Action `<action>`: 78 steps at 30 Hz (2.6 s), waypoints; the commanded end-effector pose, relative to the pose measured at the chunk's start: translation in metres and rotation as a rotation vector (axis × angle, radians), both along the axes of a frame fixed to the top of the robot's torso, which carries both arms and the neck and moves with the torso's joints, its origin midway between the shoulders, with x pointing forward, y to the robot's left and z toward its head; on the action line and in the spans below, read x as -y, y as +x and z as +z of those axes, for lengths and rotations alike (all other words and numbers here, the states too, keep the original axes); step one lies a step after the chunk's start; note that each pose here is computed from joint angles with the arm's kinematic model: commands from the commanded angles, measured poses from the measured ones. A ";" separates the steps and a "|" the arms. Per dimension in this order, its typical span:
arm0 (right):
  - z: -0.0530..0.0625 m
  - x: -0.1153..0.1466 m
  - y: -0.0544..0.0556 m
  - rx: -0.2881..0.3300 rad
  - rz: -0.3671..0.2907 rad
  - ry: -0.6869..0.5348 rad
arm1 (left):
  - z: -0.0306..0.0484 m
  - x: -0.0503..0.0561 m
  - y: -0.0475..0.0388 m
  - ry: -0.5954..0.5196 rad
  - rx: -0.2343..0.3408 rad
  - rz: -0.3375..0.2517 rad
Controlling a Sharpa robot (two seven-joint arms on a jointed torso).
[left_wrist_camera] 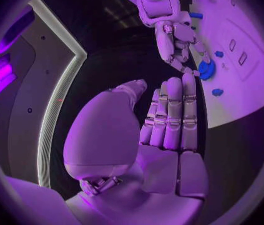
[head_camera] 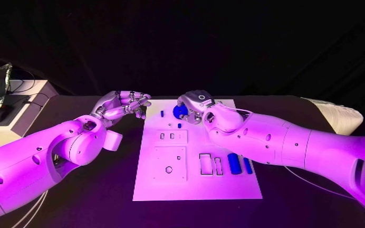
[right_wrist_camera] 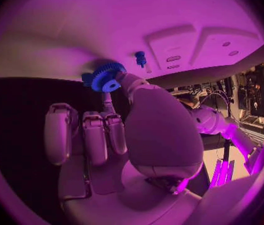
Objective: Assemble the parts on the task board
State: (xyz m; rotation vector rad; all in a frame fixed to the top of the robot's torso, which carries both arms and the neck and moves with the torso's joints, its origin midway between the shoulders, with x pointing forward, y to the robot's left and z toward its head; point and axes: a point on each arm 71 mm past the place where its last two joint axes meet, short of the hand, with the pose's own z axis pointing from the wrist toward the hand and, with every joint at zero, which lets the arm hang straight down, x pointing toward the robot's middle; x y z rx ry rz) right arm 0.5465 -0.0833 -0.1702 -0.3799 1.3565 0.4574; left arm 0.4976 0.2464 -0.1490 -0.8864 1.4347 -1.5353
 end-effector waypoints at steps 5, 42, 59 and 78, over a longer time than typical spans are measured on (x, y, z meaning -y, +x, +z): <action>-0.001 0.000 0.002 0.009 -0.004 -0.020 | 0.0013 0.003 -0.0012 -0.003 0.003 -0.023; -0.007 0.011 0.008 -0.085 -0.034 -0.014 | 0.0000 0.002 -0.0002 0.002 -0.003 -0.023; -0.009 0.021 0.008 -0.120 -0.047 -0.001 | -0.0004 0.001 0.0003 0.004 -0.004 -0.019; -0.004 0.036 -0.004 -0.154 -0.022 0.063 | -0.0010 0.000 0.0007 0.007 -0.004 -0.018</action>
